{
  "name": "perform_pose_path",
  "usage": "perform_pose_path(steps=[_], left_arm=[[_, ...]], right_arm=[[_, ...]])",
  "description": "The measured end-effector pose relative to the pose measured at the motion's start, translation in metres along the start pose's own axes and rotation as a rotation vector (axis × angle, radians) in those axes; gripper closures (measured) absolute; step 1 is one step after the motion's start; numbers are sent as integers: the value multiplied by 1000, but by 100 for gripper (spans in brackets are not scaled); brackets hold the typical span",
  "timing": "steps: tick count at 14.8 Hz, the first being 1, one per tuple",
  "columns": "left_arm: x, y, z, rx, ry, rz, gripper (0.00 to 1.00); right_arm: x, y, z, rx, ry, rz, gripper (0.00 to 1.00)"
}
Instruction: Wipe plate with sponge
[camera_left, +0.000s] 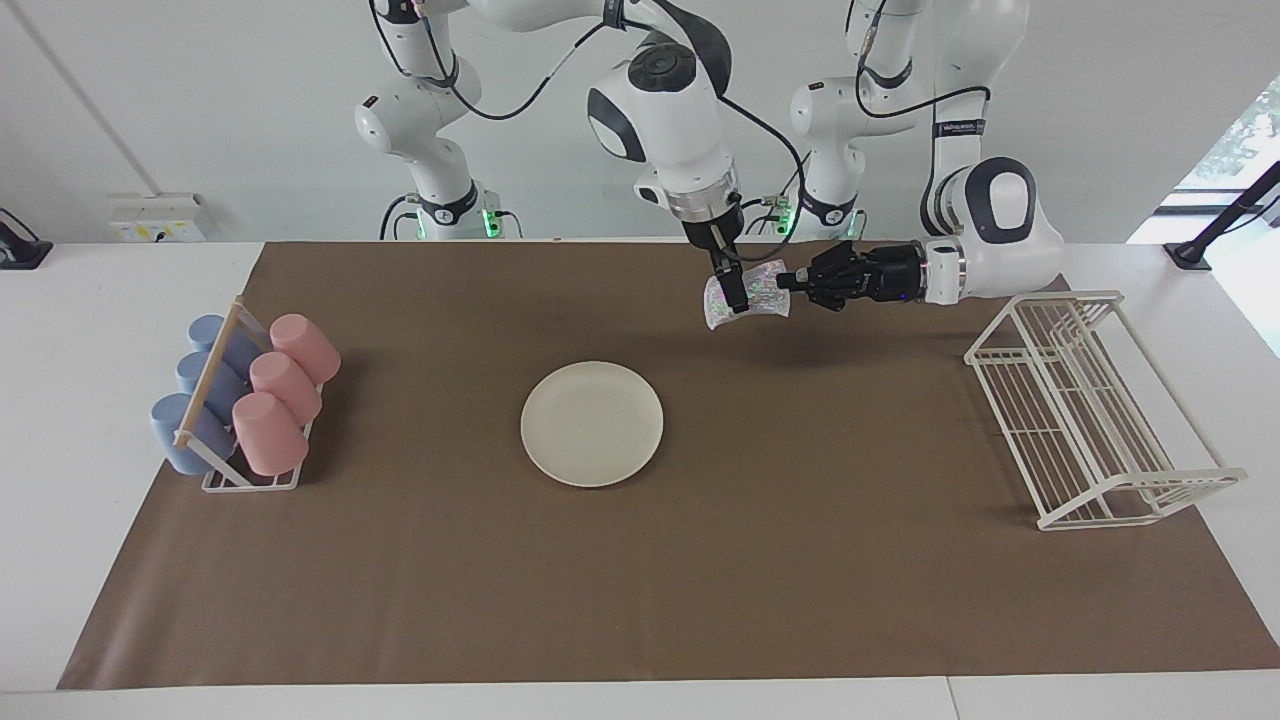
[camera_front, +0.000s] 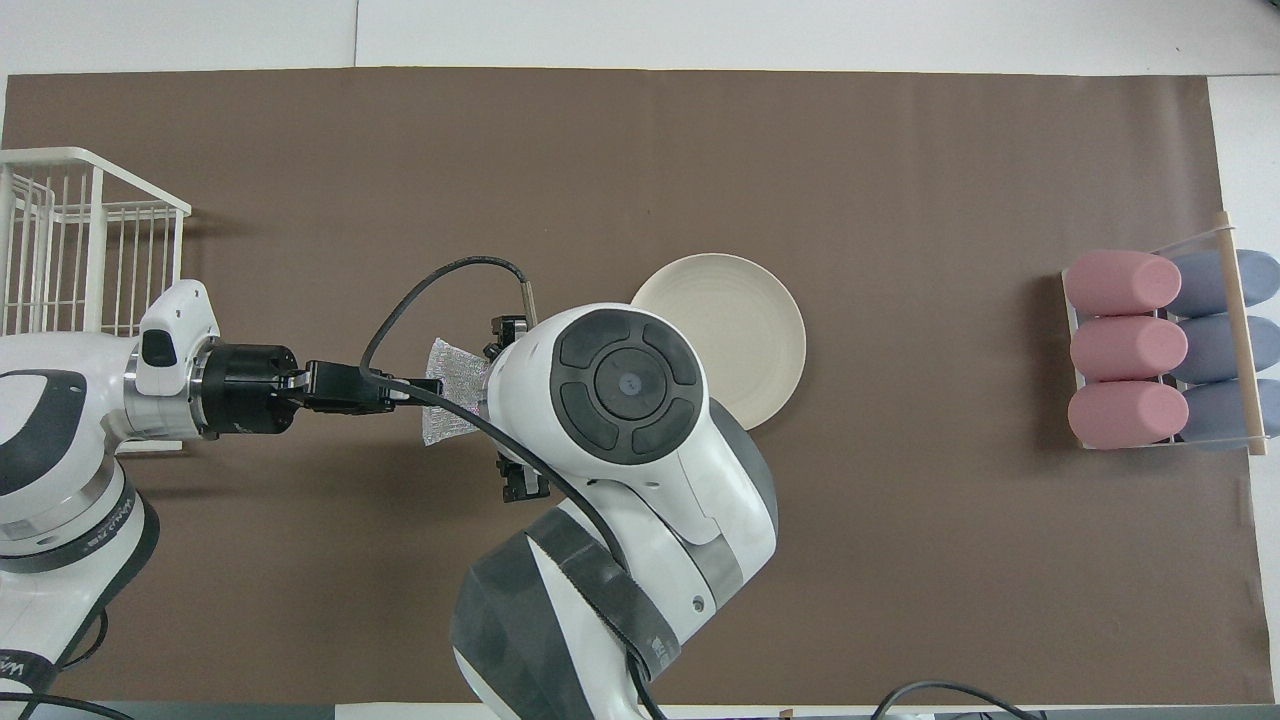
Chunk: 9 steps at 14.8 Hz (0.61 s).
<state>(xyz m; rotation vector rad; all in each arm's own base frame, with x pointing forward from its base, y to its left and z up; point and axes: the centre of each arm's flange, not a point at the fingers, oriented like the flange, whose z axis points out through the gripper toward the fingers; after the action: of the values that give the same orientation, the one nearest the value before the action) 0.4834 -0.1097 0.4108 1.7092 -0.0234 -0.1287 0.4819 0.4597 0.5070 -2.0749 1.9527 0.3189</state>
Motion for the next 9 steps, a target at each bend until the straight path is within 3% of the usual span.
perform_pose_path(steps=[6, 8, 9], left_arm=[[-1, 0, 1, -5, -7, 0, 96], [-1, 0, 1, -6, -8, 0, 96], [-1, 0, 1, -6, -9, 0, 96]], right_arm=[[1, -1, 1, 18, -9, 3, 7], [1, -1, 1, 19, -10, 3, 29], [1, -1, 1, 19, -10, 3, 34]])
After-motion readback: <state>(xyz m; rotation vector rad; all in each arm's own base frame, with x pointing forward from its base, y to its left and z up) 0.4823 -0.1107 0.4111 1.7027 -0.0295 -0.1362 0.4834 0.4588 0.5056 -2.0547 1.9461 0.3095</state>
